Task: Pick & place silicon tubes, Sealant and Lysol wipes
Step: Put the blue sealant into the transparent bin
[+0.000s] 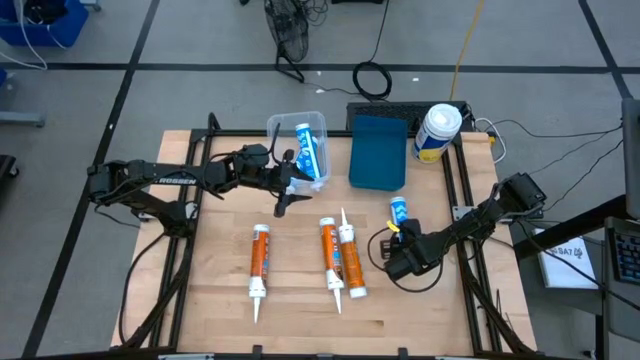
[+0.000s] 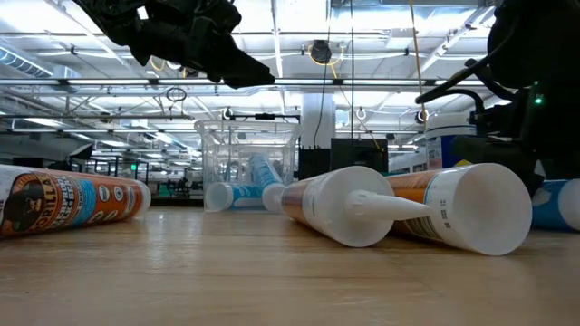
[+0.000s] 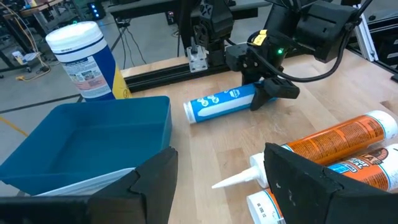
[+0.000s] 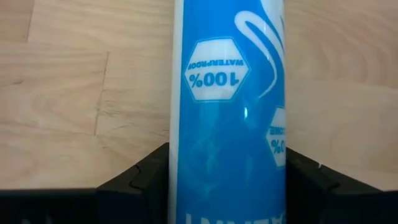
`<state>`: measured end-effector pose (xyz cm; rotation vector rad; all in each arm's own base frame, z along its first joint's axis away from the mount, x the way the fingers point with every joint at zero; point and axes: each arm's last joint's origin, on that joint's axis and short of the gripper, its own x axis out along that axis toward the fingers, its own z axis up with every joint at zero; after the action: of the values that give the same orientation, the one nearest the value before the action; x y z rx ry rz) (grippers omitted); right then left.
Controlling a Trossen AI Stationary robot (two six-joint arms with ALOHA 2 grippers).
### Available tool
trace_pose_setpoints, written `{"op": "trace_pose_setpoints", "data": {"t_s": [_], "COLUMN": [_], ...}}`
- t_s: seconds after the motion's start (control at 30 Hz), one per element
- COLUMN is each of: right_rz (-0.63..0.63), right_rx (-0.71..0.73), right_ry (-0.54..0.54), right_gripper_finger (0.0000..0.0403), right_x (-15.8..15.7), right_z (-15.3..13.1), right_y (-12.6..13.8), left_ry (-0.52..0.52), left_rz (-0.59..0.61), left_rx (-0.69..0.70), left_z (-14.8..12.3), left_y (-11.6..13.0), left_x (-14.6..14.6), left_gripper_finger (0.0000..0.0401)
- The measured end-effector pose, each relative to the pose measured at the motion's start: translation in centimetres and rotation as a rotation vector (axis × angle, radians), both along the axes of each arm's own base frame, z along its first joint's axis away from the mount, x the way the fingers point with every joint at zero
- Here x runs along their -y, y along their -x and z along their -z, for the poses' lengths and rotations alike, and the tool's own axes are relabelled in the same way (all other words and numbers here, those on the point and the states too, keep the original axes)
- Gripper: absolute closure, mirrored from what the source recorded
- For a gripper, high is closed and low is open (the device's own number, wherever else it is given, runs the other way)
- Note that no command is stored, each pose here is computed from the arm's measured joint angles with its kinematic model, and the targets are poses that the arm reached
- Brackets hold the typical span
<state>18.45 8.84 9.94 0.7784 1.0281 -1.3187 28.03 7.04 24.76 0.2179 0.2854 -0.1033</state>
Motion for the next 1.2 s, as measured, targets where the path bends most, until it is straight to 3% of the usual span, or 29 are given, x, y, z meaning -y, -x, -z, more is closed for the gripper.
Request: {"op": "trace_pose_setpoints", "data": {"t_s": [0.47, 0.7, 0.97, 1.2], "right_rz": [-0.111, -0.149, -0.219, -0.321], "right_rx": [-0.031, 0.004, 0.176, 0.243], "right_ry": [0.002, 0.053, 0.129, 0.168], "right_gripper_finger": [0.0198, 0.0198, 0.0198, 0.0198], "right_x": [0.0, -0.3, -1.2, -1.5], "right_z": [0.0, -0.1, -1.2, -1.6], "right_y": [-0.1, -0.1, -0.2, -0.9], "left_ry": [-0.005, -0.014, -0.014, -0.014], "left_rz": [0.002, 0.005, 0.005, 0.005], "left_rx": [0.000, 0.001, 0.001, 0.001], "left_z": [0.0, 0.0, 0.0, 0.0], "left_y": [0.0, 0.0, 0.0, 0.0], "left_x": [0.0, 0.0, 0.0, 0.0], "left_gripper_finger": [0.0162, 0.0162, 0.0162, 0.0162]}}
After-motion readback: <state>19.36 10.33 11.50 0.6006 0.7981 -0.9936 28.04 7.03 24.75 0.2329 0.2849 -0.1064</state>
